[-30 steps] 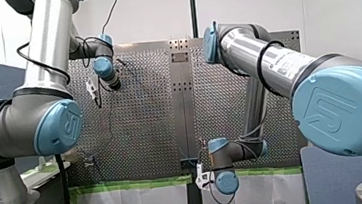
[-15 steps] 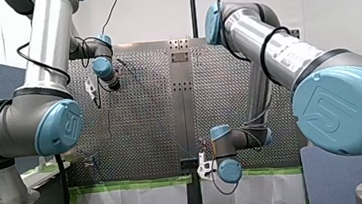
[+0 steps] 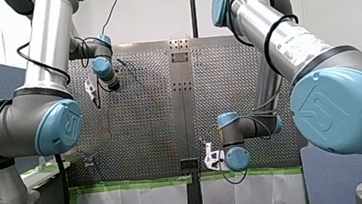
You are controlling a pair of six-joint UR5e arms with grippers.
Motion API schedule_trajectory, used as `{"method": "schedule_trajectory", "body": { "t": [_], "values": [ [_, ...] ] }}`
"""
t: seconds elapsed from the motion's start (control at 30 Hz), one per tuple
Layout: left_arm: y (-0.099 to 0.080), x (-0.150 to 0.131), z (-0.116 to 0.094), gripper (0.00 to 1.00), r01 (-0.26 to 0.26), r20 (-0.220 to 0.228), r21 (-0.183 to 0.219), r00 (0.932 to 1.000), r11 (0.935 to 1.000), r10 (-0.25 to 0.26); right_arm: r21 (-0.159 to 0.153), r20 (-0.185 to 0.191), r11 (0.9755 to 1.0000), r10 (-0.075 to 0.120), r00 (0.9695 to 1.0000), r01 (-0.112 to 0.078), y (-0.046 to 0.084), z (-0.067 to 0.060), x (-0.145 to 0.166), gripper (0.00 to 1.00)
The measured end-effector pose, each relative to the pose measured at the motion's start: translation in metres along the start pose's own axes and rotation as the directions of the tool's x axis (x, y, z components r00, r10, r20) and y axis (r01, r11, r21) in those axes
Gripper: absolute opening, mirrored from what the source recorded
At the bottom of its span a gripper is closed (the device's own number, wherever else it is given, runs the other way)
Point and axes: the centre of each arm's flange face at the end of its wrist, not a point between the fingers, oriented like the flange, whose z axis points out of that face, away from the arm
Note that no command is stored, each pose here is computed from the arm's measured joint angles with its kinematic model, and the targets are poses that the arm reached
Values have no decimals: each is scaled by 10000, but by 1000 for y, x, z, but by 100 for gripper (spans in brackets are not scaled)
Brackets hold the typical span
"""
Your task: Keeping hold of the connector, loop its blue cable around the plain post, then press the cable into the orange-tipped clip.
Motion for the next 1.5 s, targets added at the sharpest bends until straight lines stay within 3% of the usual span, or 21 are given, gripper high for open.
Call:
{"method": "schedule_trajectory", "body": {
  "t": [0.17,0.33,0.43,0.57,0.8,1.03,1.23,1.5],
  "values": [
    [0,0,0,100,11,-12,4,10000,10000,-11,-37,-532,10000,-66,9986,64,5,3,26,0],
    [0,0,0,100,62,1,4,10000,10000,-62,83,-1191,9999,-54,9929,65,4,7,55,0],
    [0,0,0,100,73,14,6,10000,10000,-73,146,-1418,9999,-48,9899,70,3,8,65,0],
    [0,0,0,100,78,18,4,10000,10000,-78,305,-1508,9994,-102,9885,150,5,13,61,0],
    [0,0,0,100,77,4,-2,10000,10000,-77,430,-1514,9990,-79,9884,146,9,21,34,0],
    [0,0,0,100,189,-7,-9,9998,9998,-189,352,-1221,9991,-187,9923,231,15,23,5,0],
    [5,0,0,100,687,-19,-87,9976,9976,-687,299,-781,9990,-314,9965,339,20,22,-20,0],
    [29,18,2,100,1550,-209,-38,9877,9879,-1551,301,-700,9989,-336,9970,358,21,21,-25,0]
  ]
}}
